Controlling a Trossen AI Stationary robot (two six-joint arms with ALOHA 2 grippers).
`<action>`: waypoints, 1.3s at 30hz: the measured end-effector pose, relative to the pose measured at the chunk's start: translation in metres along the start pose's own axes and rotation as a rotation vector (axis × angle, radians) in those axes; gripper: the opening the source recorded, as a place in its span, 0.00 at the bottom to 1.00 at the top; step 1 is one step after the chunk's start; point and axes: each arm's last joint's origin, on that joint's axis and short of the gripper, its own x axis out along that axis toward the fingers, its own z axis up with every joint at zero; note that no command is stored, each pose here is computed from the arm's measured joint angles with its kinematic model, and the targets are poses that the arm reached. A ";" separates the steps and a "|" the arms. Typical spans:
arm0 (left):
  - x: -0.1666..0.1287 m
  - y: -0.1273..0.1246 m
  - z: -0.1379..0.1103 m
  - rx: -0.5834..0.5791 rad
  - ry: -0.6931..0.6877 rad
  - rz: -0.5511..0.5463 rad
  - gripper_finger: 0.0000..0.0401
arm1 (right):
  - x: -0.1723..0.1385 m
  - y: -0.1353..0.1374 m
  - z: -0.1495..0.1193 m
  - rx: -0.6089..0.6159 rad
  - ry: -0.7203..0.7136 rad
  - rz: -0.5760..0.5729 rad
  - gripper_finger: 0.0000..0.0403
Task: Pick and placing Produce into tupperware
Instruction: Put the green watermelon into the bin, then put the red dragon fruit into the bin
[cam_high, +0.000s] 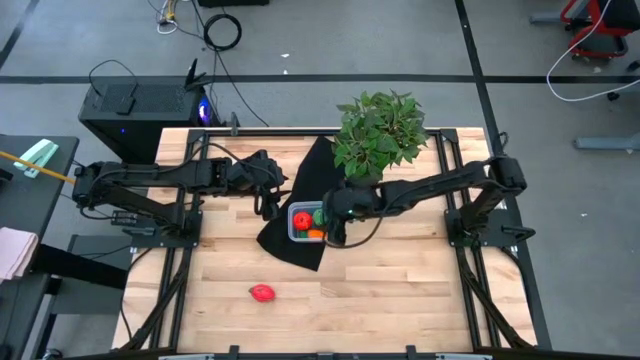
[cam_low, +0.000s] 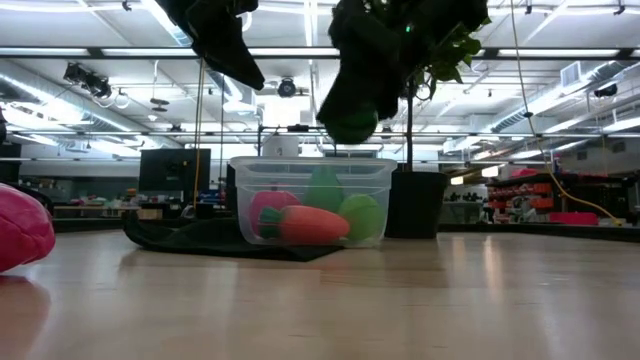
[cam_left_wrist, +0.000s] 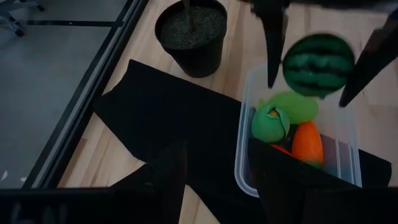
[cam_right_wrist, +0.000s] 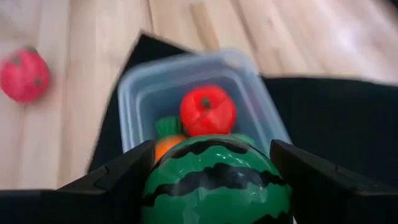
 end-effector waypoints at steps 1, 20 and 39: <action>0.000 0.000 0.000 0.000 0.000 0.000 0.45 | 0.004 0.000 -0.003 -0.003 0.017 -0.004 0.78; 0.000 0.000 0.000 0.008 0.000 0.000 0.45 | 0.013 0.003 -0.008 0.022 0.057 0.019 0.88; 0.000 -0.004 -0.001 0.011 0.006 -0.100 0.46 | -0.084 0.096 -0.017 0.094 -0.075 0.298 0.72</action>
